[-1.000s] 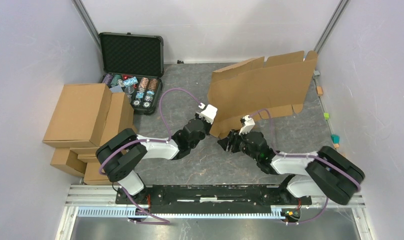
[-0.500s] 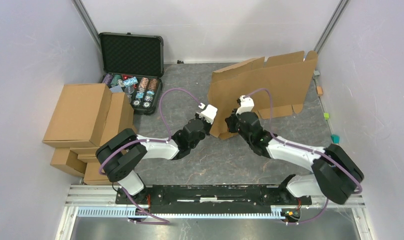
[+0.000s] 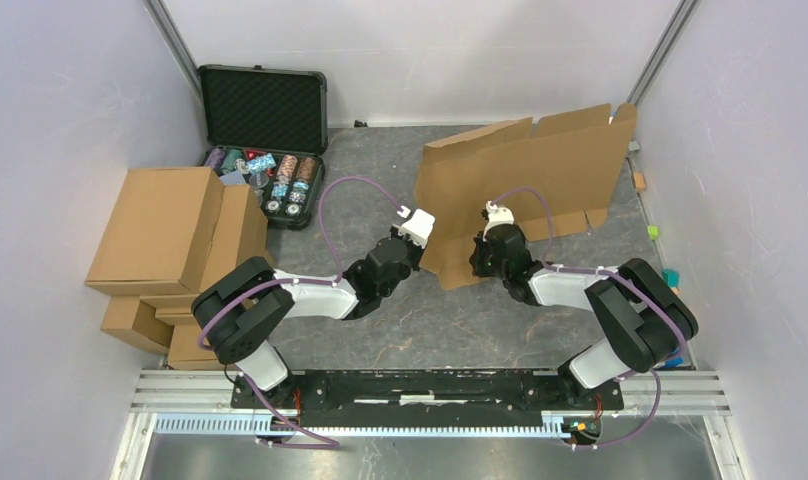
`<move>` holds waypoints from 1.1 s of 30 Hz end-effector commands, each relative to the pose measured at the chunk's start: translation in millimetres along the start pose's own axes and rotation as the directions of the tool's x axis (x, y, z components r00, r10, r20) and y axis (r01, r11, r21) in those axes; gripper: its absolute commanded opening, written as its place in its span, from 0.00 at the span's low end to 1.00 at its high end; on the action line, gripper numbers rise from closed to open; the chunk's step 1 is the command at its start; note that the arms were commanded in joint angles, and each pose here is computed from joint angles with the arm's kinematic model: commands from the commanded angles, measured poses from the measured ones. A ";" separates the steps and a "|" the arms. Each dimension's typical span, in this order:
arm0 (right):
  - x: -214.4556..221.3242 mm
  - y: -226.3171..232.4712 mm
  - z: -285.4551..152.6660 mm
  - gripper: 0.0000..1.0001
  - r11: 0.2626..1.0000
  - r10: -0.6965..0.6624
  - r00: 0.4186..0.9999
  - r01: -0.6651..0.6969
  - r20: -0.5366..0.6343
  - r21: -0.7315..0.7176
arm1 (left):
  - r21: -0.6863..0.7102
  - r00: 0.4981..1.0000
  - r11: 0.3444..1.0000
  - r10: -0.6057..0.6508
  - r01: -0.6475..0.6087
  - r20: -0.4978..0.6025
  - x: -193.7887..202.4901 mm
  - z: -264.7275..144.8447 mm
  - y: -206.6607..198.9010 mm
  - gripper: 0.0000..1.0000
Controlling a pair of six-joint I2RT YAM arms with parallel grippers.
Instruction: Fold the paper box
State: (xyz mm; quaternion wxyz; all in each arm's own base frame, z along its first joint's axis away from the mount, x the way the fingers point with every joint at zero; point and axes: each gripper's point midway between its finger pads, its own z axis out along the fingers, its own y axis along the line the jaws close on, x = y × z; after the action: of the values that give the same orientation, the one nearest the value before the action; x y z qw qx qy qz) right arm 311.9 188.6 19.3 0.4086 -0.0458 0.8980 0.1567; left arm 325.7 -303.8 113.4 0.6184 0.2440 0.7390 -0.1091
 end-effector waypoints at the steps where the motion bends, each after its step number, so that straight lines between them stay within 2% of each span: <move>1: 21.5 2.0 -2.4 0.00 0.998 -0.038 0.998 0.036 -0.043 -0.045 | 0.014 0.999 0.999 -0.029 0.028 0.025 -9.8 -0.2 -4.2 0.23; 4: 23.9 4.8 -1.3 0.00 0.997 -0.042 0.998 0.039 -0.055 -0.061 | 0.029 0.998 0.998 -0.052 0.051 0.023 -10.7 0.4 -7.0 0.37; 5: 24.6 4.6 -1.0 0.00 0.997 -0.040 0.998 0.036 -0.056 -0.061 | 0.029 0.998 0.997 -0.066 0.065 0.022 -10.3 0.8 -7.0 0.39; 8: 28.6 6.6 0.0 0.00 0.997 -0.036 0.997 0.031 -0.066 -0.076 | 0.032 0.994 0.993 -0.112 0.111 0.020 -10.3 2.1 -6.4 0.40; 15: 30.6 19.2 -1.2 0.00 0.988 -0.049 0.997 0.039 -0.058 -0.152 | 0.039 0.993 0.993 -0.115 0.114 0.022 -10.9 1.5 -7.2 0.43; 18: 30.3 23.0 -1.9 0.00 0.986 -0.072 0.996 0.063 -0.051 -0.156 | 0.040 0.993 0.992 -0.118 0.117 0.027 -11.7 2.2 -7.2 0.47; 21: 31.8 24.4 -0.4 0.00 0.986 -0.101 0.993 0.092 -0.055 -0.139 | 0.036 0.992 0.991 -0.127 0.126 0.028 -11.2 3.0 -6.8 0.47; 26: 35.8 29.9 2.4 0.00 0.983 -0.131 0.989 0.122 -0.062 -0.137 | 0.063 0.994 0.992 -0.109 0.108 0.026 -9.4 4.7 -10.8 0.05; 27: 36.6 31.4 2.9 0.00 0.982 -0.137 0.989 0.127 -0.064 -0.139 | 0.064 0.995 0.994 -0.094 0.092 0.017 -7.7 5.5 -10.9 0.02; 33: 37.5 36.4 3.8 0.00 0.979 -0.145 0.987 0.134 -0.066 -0.157 | 0.064 0.997 0.995 -0.078 0.076 0.016 -6.9 6.4 -10.8 0.02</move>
State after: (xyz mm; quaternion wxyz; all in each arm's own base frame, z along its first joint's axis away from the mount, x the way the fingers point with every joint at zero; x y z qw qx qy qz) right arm 299.6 224.4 18.5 0.4205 -0.1211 0.8770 0.1984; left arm 332.0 -298.2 111.1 0.6114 0.2120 0.7518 -0.1268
